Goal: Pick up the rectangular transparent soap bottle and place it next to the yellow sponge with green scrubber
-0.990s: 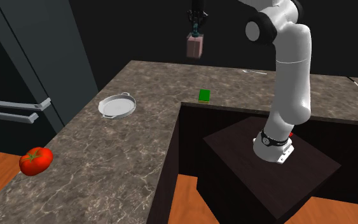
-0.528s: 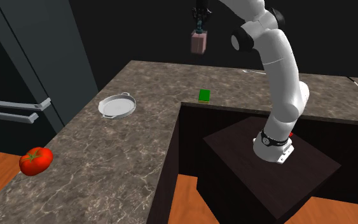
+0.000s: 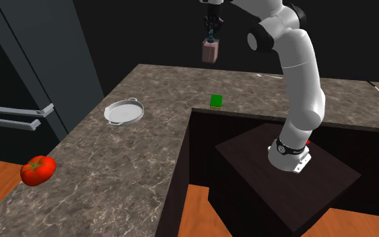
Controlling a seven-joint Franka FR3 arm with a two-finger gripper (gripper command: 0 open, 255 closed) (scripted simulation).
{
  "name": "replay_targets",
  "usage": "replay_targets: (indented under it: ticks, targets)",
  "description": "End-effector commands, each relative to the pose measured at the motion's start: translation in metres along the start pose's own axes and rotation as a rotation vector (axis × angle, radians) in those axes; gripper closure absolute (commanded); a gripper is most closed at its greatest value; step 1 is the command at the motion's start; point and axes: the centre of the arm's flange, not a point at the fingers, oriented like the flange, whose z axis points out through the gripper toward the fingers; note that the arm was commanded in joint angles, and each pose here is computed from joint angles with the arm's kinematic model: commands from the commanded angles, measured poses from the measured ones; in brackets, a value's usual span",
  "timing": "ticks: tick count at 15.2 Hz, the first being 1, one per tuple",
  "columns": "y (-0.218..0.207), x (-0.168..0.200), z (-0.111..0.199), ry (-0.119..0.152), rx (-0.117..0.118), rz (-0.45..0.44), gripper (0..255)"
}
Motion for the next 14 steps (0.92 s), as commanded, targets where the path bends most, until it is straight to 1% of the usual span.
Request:
replay_targets:
  ticks: [1,14]
  targets:
    - [-0.002,0.000,0.011,0.000,-0.001,0.000,255]
    - [-0.006,0.001,0.079,0.000,-0.001,0.000,255]
